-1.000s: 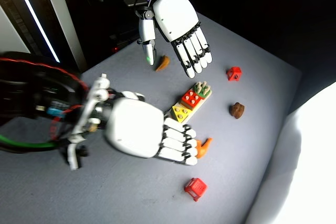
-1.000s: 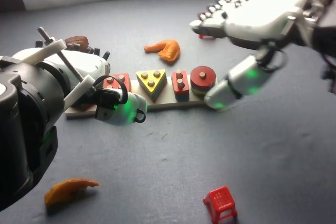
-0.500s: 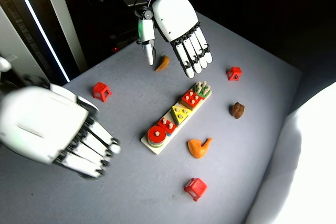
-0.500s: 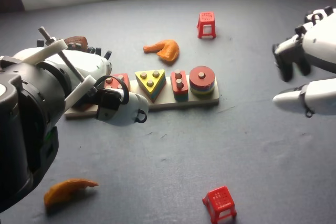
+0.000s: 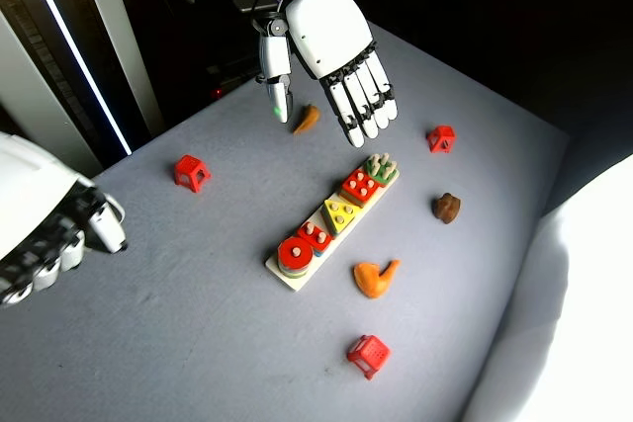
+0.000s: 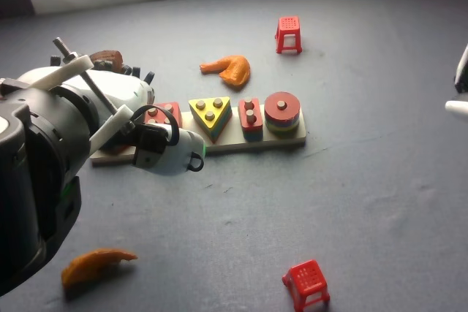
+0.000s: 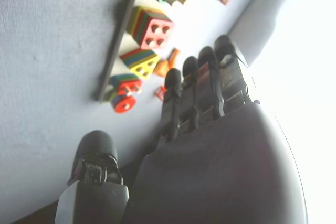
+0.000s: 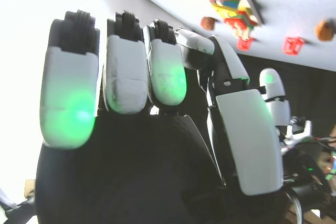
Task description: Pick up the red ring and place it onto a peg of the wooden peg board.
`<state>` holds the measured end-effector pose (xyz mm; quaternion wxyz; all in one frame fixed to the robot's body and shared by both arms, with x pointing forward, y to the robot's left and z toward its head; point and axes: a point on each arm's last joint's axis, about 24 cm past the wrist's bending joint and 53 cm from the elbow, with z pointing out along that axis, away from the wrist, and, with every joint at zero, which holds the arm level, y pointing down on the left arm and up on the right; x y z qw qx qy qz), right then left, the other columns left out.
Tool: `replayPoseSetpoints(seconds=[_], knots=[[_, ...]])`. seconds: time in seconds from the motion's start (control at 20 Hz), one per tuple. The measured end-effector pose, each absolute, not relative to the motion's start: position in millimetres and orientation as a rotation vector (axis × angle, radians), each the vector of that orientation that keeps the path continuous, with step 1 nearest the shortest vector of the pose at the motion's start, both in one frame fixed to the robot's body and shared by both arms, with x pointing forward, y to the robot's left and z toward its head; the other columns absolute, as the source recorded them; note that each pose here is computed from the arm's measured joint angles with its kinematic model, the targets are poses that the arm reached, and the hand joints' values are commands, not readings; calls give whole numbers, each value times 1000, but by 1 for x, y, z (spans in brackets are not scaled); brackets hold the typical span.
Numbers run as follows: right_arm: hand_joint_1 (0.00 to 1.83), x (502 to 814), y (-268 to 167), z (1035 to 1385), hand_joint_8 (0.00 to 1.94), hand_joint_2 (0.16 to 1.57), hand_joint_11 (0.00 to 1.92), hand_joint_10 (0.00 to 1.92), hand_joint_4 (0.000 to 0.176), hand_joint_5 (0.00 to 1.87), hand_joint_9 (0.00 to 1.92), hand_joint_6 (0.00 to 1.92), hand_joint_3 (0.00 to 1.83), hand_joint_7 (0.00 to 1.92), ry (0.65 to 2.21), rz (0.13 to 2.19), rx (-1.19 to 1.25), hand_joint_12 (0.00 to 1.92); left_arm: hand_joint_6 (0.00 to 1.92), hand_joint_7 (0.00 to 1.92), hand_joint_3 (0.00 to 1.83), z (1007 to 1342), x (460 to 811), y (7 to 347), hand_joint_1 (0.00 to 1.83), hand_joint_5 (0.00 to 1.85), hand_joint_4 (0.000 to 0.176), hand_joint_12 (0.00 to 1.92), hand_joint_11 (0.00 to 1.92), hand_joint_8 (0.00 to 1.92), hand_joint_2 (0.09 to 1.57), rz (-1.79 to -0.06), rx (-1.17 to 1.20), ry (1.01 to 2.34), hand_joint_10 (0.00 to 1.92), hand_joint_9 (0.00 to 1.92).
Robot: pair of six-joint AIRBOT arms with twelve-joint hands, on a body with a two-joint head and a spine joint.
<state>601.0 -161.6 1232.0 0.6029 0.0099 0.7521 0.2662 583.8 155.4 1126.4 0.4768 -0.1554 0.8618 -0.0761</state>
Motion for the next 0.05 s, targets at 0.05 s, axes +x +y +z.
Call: replayPoseSetpoints(seconds=[0.05], knots=[[938,601,-161,1232,1941,1454,1796,1921,176,1465,1632,1921,0,1569,1741,617,23,1921,1,95,0,1127,584,155,0,115,0,134,0,2,1262,-186,-379,2105,2,60]])
